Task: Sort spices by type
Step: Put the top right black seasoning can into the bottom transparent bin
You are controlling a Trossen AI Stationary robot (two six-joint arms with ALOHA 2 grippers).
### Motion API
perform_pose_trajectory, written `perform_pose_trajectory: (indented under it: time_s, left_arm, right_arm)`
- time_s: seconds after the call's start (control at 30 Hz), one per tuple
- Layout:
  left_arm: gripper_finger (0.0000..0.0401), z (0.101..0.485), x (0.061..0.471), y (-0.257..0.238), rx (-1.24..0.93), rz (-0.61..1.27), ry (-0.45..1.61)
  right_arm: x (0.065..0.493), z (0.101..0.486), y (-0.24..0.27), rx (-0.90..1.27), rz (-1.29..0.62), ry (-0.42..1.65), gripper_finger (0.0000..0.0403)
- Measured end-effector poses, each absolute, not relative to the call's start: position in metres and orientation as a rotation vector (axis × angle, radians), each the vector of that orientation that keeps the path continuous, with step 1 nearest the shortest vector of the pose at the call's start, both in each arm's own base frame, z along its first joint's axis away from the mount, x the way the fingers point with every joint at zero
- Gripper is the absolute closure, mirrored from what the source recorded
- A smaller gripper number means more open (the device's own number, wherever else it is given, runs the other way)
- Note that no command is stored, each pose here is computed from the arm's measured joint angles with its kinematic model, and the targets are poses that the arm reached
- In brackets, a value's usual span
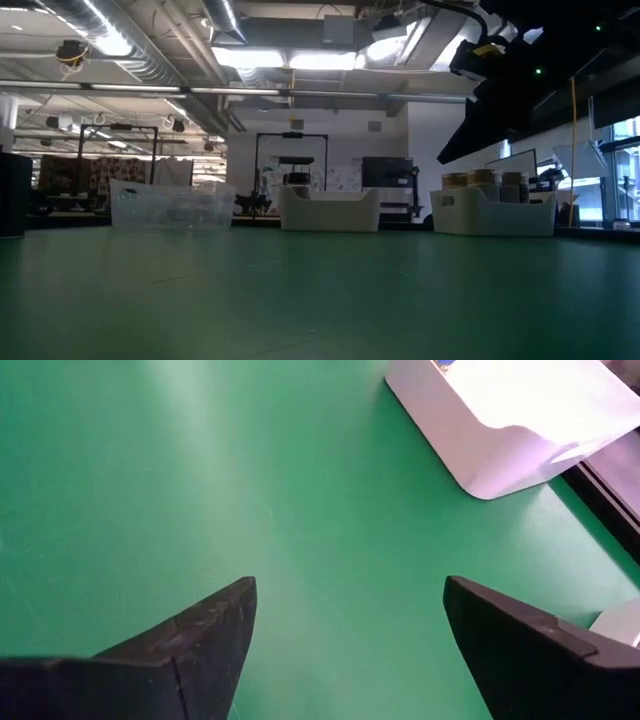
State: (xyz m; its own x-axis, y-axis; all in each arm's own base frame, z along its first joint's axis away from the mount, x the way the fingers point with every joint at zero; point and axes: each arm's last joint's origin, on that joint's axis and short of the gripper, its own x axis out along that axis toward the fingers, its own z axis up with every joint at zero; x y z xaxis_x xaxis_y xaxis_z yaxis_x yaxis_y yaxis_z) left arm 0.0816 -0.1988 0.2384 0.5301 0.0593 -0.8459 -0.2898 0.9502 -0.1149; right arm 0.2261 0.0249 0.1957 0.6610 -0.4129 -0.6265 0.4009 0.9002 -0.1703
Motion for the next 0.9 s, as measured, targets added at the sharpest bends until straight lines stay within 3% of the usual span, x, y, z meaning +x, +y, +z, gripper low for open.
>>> perform_pose_trajectory:
  time_s: [0.47, 0.8, 0.9]
  left_arm:
    - [0.0271, 0.198, 0.086, -0.222, -0.145, 0.335, 1.016]
    - [0.027, 0.194, 0.087, -0.222, -0.135, 0.362, 1.009]
    - [0.0254, 0.194, 0.087, -0.222, -0.151, 0.372, 1.01]
  right_arm:
    - [0.226, 0.196, 0.025, -0.017, -0.461, 0.713, 0.0081]
    - [0.226, 0.196, 0.025, -0.018, -0.461, 0.713, 0.0081]
    - [0.226, 0.196, 0.025, -0.018, -0.46, 0.713, 0.0081]
